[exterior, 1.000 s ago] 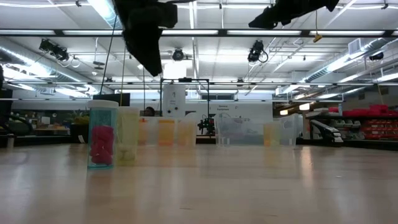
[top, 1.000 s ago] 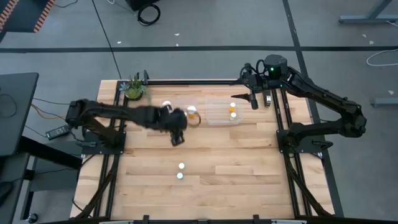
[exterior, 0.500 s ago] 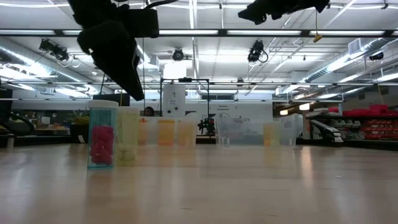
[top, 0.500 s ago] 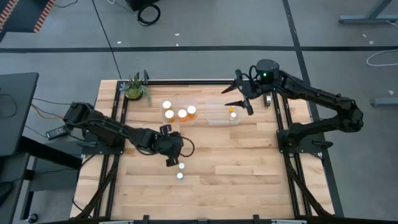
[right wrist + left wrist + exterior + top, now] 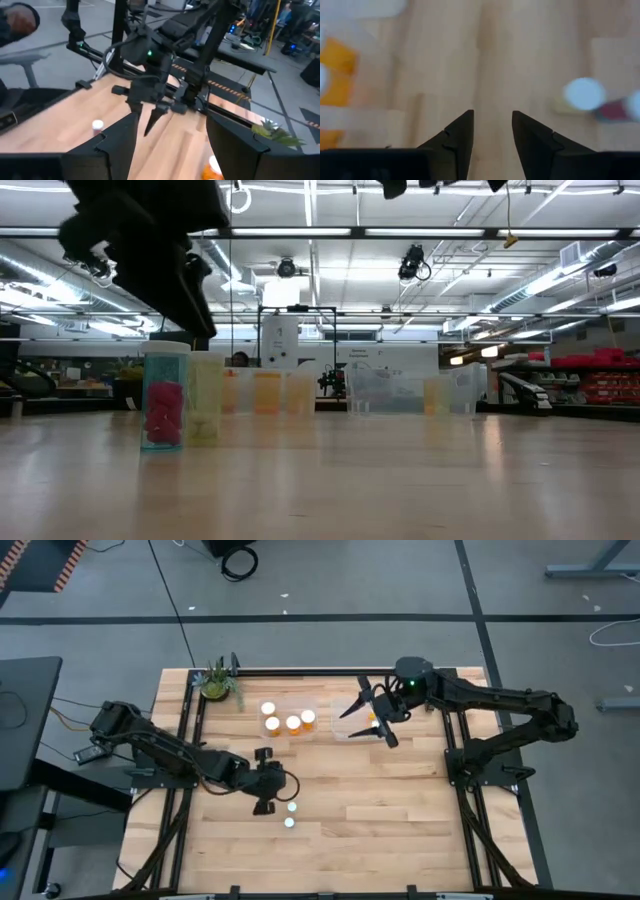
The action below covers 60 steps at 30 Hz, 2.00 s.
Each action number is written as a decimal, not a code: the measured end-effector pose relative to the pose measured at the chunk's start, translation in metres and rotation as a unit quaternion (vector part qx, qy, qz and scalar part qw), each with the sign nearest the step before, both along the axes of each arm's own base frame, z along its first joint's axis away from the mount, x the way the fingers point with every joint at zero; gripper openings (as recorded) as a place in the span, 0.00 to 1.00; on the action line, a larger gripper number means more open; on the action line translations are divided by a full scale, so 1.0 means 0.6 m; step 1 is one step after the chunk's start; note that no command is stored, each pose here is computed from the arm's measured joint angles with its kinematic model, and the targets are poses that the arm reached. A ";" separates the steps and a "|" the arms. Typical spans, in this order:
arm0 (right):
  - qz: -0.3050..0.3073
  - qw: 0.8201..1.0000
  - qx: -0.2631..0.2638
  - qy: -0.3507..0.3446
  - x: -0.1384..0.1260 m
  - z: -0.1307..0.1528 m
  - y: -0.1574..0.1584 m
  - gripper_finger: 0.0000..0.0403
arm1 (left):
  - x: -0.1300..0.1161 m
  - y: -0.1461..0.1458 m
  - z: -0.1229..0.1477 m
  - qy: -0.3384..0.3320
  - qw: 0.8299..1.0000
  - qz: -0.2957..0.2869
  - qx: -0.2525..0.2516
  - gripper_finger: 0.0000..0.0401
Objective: Pick and place medicine bottles into bin by pill shape (circle, oval)
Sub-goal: Put the small yellow pill bottle into the right transparent bin
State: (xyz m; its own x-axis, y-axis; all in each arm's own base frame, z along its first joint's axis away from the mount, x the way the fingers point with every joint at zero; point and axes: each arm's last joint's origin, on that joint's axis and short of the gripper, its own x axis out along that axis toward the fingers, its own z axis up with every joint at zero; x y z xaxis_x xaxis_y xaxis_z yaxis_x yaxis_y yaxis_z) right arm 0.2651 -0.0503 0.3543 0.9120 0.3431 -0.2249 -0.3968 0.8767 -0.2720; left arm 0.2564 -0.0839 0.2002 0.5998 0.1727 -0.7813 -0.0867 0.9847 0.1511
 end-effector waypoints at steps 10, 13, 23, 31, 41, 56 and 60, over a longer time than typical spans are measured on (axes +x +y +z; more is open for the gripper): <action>-0.037 0.999 0.009 0.000 0.004 0.007 0.040 0.61 | -0.020 -0.011 -0.043 0.034 0.998 -0.005 -0.050 0.41; -0.046 0.999 0.004 0.001 0.005 0.007 0.045 0.61 | -0.025 -0.008 -0.057 0.038 0.997 -0.012 -0.069 0.45; -0.066 0.998 -0.010 -0.001 0.005 0.007 0.044 0.61 | -0.016 -0.011 -0.077 -0.008 0.994 -0.015 -0.112 0.55; -0.065 0.998 -0.010 0.000 0.005 0.007 0.044 0.61 | -0.001 -0.018 -0.101 -0.005 0.993 -0.028 -0.117 0.63; -0.065 0.998 -0.010 -0.001 0.005 0.007 0.044 0.61 | 0.004 -0.022 -0.103 -0.012 0.990 -0.050 -0.135 0.61; -0.065 0.998 -0.009 -0.001 0.005 0.007 0.044 0.61 | 0.015 -0.026 -0.094 -0.054 0.987 -0.076 -0.131 0.60; -0.065 0.998 -0.009 -0.001 0.005 0.007 0.044 0.61 | 0.016 -0.026 -0.093 -0.058 0.987 -0.080 -0.129 0.58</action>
